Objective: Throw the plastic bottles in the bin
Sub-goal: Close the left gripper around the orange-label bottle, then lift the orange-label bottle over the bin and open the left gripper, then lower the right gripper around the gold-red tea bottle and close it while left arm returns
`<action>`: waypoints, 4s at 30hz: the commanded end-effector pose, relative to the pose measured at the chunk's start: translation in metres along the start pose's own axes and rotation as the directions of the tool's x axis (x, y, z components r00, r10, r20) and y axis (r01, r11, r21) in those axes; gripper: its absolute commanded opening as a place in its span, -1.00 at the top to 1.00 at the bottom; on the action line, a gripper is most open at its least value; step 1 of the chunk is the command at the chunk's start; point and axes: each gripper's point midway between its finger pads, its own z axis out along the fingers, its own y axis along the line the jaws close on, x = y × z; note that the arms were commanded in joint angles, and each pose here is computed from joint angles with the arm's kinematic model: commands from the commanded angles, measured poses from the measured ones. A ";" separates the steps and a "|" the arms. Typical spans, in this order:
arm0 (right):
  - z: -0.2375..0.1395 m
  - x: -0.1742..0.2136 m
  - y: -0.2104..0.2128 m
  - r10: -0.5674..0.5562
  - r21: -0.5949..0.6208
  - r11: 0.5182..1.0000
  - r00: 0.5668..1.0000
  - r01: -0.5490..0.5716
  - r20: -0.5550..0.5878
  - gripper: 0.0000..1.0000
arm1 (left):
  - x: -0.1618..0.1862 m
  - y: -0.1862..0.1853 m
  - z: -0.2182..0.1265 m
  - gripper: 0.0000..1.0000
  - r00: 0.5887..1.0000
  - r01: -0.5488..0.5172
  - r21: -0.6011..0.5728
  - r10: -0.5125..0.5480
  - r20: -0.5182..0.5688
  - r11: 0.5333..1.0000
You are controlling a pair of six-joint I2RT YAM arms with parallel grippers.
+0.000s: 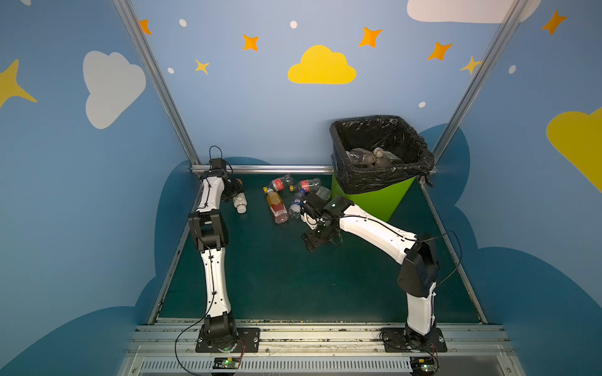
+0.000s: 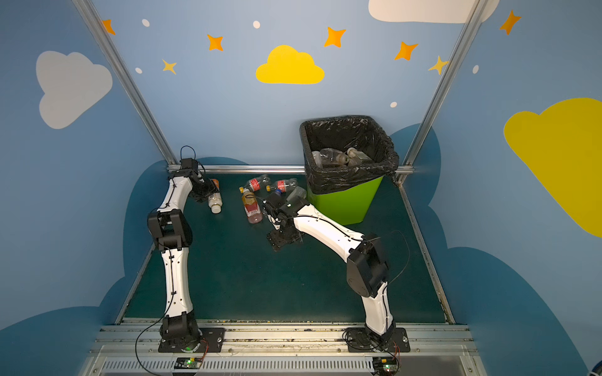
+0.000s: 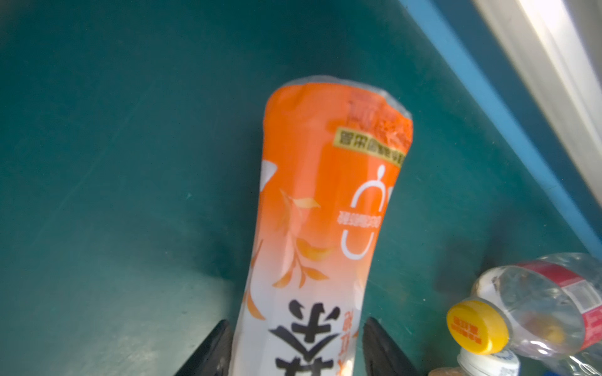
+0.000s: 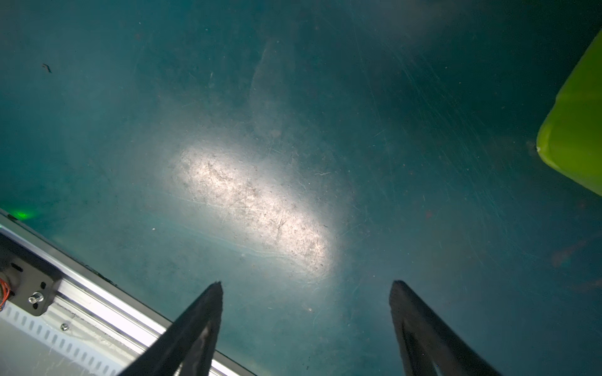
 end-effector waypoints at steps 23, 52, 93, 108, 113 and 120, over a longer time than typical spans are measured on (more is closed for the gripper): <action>-0.013 0.016 -0.033 0.079 0.080 0.993 0.993 -0.087 0.092 -0.62 | 0.006 -0.050 -0.077 0.10 0.995 -0.034 0.136 0.021 0.095 0.990; -0.054 0.065 -0.066 0.109 0.047 0.991 0.968 -0.123 0.225 -0.60 | 0.118 -0.429 -0.386 -1.00 0.829 -0.534 0.750 0.065 0.556 0.390; 0.002 -0.148 0.002 0.125 -0.167 0.983 0.944 -0.076 0.306 -0.60 | 0.224 -0.036 -0.253 -1.00 1.000 -0.014 0.277 0.011 0.013 0.961; 0.054 -0.221 0.006 0.123 -0.209 0.978 0.868 -0.022 0.482 -0.84 | 0.205 -0.032 -0.249 -1.00 1.000 0.018 0.313 -0.013 -0.019 0.950; 0.069 -0.236 0.011 0.092 -0.181 0.984 0.855 0.002 0.510 -0.87 | 0.203 -0.028 -0.252 -1.00 1.000 0.023 0.318 -0.018 -0.019 0.948; 0.094 -0.237 -0.002 0.065 -0.087 0.996 0.858 -0.024 0.509 -0.88 | 0.200 -0.021 -0.259 -1.00 0.999 0.032 0.325 -0.032 -0.006 0.945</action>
